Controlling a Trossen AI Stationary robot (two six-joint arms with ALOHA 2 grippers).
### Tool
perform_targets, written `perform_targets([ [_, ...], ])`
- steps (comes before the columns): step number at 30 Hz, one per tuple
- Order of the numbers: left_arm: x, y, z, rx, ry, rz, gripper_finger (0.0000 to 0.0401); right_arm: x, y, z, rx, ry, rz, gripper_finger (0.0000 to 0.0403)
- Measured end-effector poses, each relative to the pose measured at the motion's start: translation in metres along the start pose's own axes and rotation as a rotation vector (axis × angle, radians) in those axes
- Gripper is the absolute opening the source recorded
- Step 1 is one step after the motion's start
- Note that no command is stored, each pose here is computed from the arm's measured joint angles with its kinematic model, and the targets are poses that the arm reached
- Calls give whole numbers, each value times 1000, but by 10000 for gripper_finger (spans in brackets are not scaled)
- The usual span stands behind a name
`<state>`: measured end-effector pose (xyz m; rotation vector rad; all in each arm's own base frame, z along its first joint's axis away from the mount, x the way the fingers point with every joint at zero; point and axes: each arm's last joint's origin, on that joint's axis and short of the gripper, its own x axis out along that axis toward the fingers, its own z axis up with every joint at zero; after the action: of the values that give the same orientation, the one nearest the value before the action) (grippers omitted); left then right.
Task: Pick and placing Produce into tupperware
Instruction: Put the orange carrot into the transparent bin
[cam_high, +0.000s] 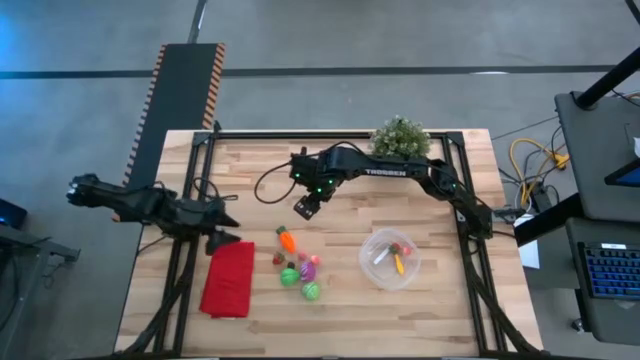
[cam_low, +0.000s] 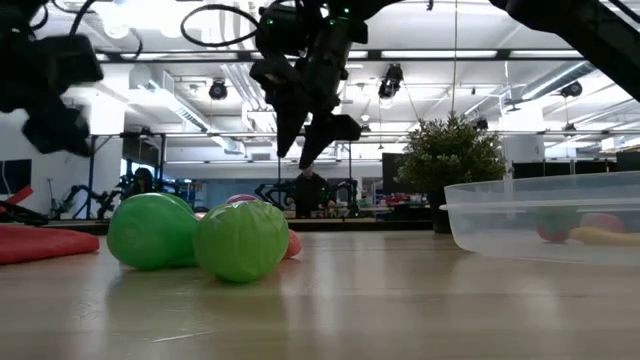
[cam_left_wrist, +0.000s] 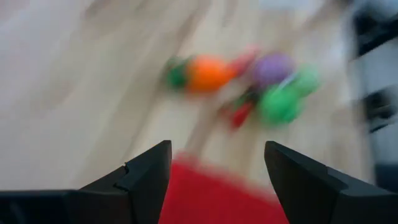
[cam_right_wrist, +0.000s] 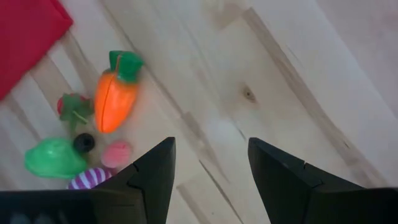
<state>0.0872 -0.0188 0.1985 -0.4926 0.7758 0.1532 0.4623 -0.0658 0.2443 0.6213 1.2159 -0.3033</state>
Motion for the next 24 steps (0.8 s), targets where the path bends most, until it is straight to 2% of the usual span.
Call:
perform_targets([
  [4,-1,1,1,-23,27,73,244,4,2,-1,0,-5,16,194],
  [7,4,1,2,-130,11,124,244,11,7,-2,13,2,90,194],
  [12,14,-8,4,-148,80,71,244,19,20,-3,39,-43,148,194],
  [17,17,-24,10,-104,126,-110,244,29,36,-7,36,-47,198,194],
  [21,19,-26,4,-104,155,-74,244,49,43,-11,62,-31,195,194],
  [24,22,-31,-2,-88,180,-90,244,65,48,-13,79,-40,178,194],
])
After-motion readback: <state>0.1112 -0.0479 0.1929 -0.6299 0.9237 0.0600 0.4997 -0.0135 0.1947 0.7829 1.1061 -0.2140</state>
